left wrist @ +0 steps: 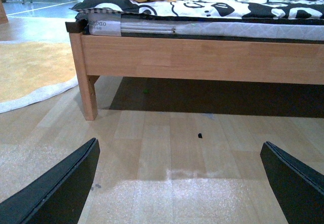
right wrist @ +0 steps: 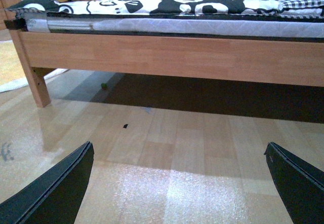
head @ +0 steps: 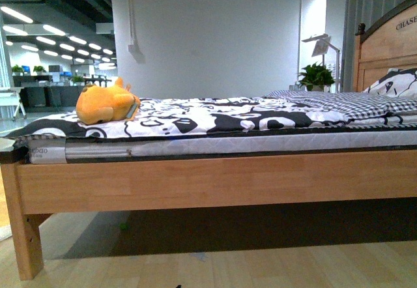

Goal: Put away toys

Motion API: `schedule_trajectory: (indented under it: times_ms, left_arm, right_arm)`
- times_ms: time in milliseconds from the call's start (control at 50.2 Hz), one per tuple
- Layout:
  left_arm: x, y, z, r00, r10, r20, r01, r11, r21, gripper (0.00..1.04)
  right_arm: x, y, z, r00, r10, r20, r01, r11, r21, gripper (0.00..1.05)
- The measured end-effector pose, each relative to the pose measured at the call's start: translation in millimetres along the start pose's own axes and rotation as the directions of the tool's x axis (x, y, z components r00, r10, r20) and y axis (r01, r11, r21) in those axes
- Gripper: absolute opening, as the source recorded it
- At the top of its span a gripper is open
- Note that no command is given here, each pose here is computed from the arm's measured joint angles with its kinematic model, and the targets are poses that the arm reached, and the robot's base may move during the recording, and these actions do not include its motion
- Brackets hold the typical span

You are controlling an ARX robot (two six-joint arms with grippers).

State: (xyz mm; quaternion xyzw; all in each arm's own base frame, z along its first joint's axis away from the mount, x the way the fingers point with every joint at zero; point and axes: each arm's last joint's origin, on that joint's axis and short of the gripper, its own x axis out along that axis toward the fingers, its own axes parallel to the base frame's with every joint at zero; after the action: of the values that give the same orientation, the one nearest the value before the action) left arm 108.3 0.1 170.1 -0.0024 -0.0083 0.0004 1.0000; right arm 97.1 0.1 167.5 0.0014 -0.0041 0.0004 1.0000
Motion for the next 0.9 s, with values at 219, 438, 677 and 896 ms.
schedule_trajectory:
  times_ms: [219, 438, 677, 896]
  left_arm:
    - [0.0, 0.0, 0.0, 1.000, 0.000, 0.000, 0.000, 1.000, 0.000, 0.99]
    - [0.0, 0.0, 0.0, 1.000, 0.000, 0.000, 0.000, 1.000, 0.000, 0.99]
    - [0.0, 0.0, 0.0, 1.000, 0.000, 0.000, 0.000, 1.000, 0.000, 0.99]
    - [0.0, 0.0, 0.0, 1.000, 0.000, 0.000, 0.000, 1.000, 0.000, 0.99]
  right_arm:
    - [0.0, 0.0, 0.0, 1.000, 0.000, 0.000, 0.000, 1.000, 0.000, 1.04]
    - [0.0, 0.0, 0.0, 1.000, 0.000, 0.000, 0.000, 1.000, 0.000, 1.04]
    - [0.0, 0.0, 0.0, 1.000, 0.000, 0.000, 0.000, 1.000, 0.000, 1.04]
    - [0.0, 0.0, 0.0, 1.000, 0.000, 0.000, 0.000, 1.000, 0.000, 1.04]
